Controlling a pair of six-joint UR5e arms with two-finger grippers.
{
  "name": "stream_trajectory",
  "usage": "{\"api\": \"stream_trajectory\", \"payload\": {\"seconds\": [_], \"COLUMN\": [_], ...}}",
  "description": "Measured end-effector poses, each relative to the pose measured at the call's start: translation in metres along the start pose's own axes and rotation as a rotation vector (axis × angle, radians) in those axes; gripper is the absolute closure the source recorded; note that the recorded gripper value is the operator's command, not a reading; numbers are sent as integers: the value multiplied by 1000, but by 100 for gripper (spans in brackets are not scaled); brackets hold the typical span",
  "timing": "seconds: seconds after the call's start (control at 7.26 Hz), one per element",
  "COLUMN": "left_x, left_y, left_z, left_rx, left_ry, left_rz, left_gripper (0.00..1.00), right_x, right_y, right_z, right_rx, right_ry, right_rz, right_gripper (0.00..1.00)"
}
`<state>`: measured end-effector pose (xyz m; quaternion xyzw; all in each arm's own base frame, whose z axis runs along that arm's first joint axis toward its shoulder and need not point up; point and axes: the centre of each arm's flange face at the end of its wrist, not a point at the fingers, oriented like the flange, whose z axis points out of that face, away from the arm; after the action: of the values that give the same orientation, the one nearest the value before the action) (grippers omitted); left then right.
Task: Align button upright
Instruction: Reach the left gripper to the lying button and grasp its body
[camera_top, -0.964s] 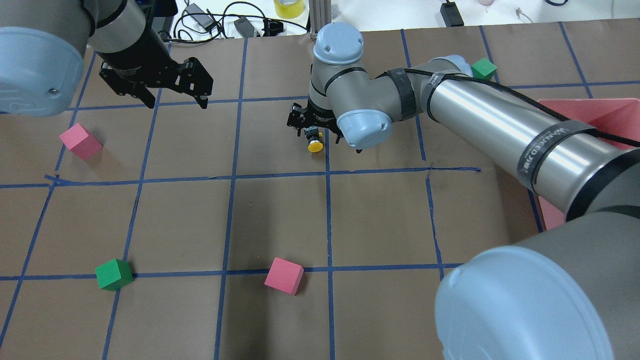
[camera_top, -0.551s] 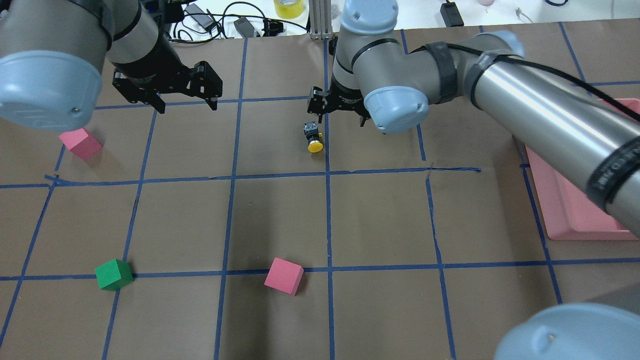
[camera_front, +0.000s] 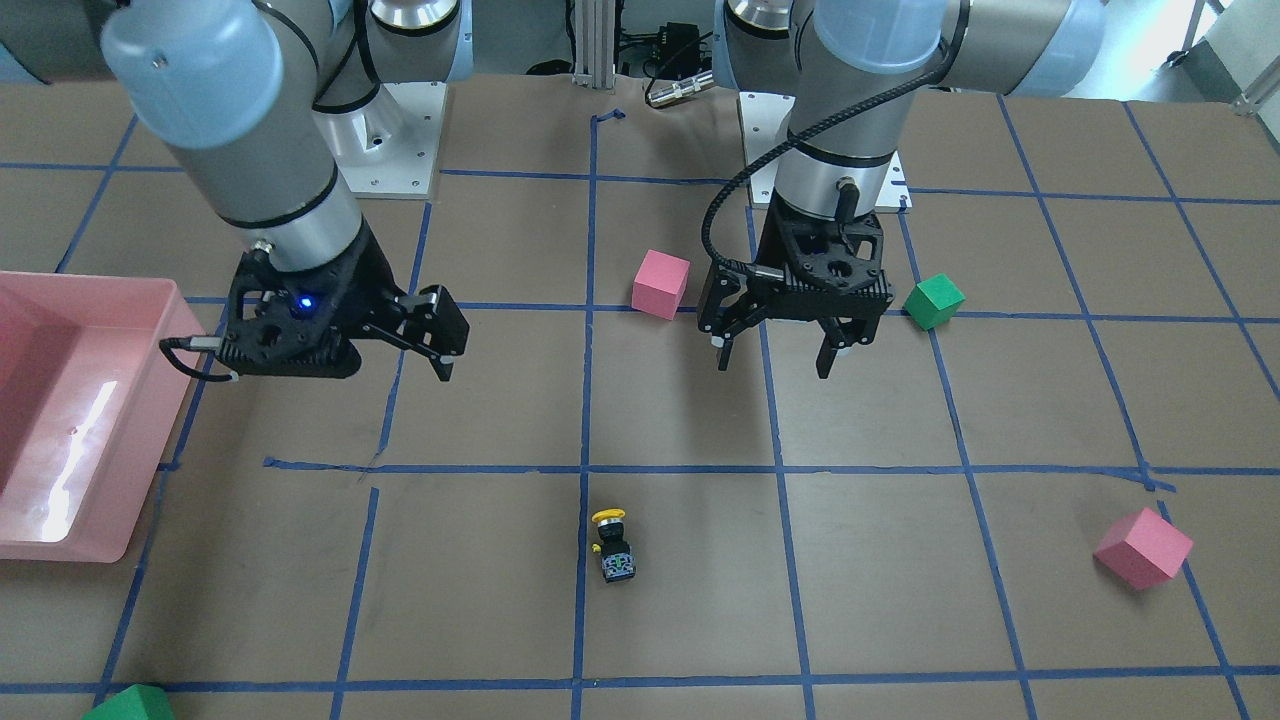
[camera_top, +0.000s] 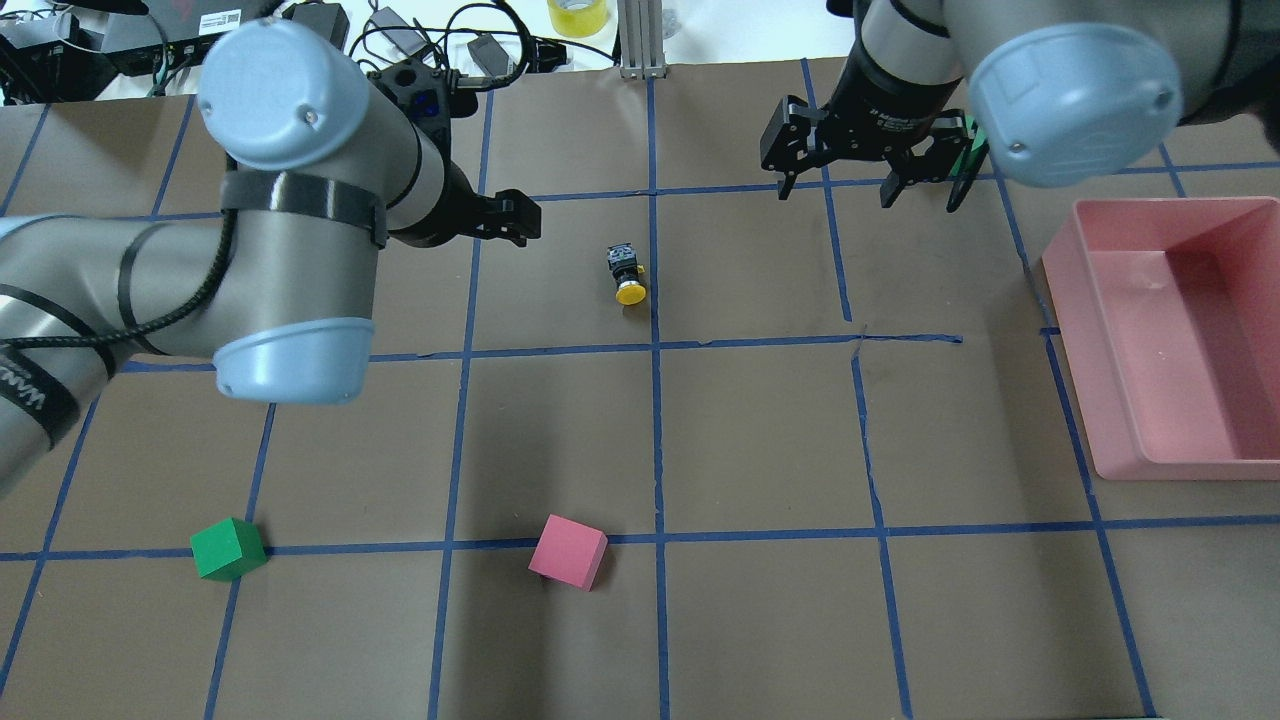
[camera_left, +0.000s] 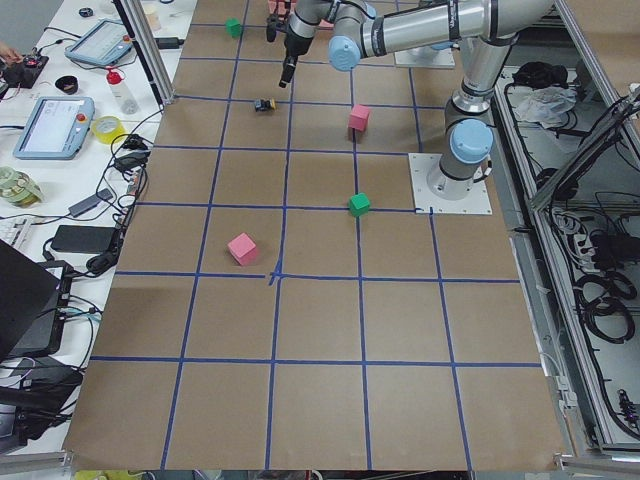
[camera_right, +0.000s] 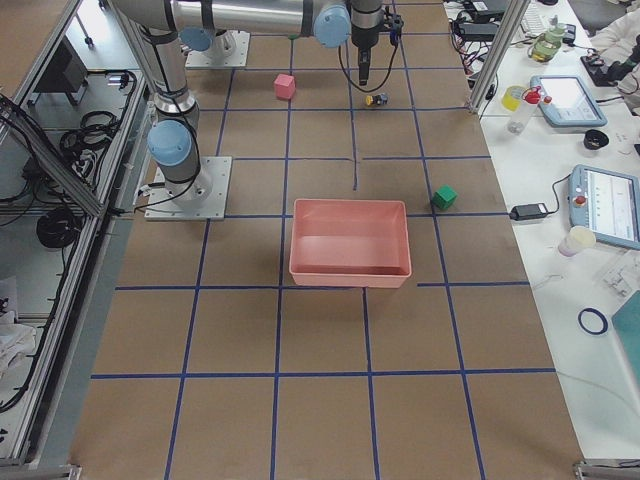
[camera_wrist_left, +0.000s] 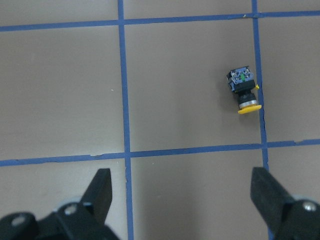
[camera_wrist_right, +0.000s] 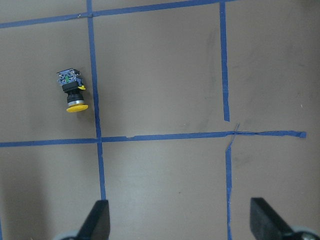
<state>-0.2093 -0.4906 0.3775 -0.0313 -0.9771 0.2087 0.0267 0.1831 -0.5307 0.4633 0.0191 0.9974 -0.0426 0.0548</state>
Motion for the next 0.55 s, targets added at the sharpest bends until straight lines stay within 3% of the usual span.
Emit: {"api": "stream_trajectory", "payload": {"seconds": [0.28,0.55], "left_x": [12,21], "left_y": [38,61], "left_z": [36,68], "left_rx": [126,207], "left_ry": [26,45], "left_rz": [13,27], "left_gripper": [0,2], "right_x": [3,5], "right_y": [9,13], "right_z": [-14,-13], "right_rx": [4,-20], "right_ry": [2,10], "right_rz": [-63,-61], "right_gripper": [0,0]}}
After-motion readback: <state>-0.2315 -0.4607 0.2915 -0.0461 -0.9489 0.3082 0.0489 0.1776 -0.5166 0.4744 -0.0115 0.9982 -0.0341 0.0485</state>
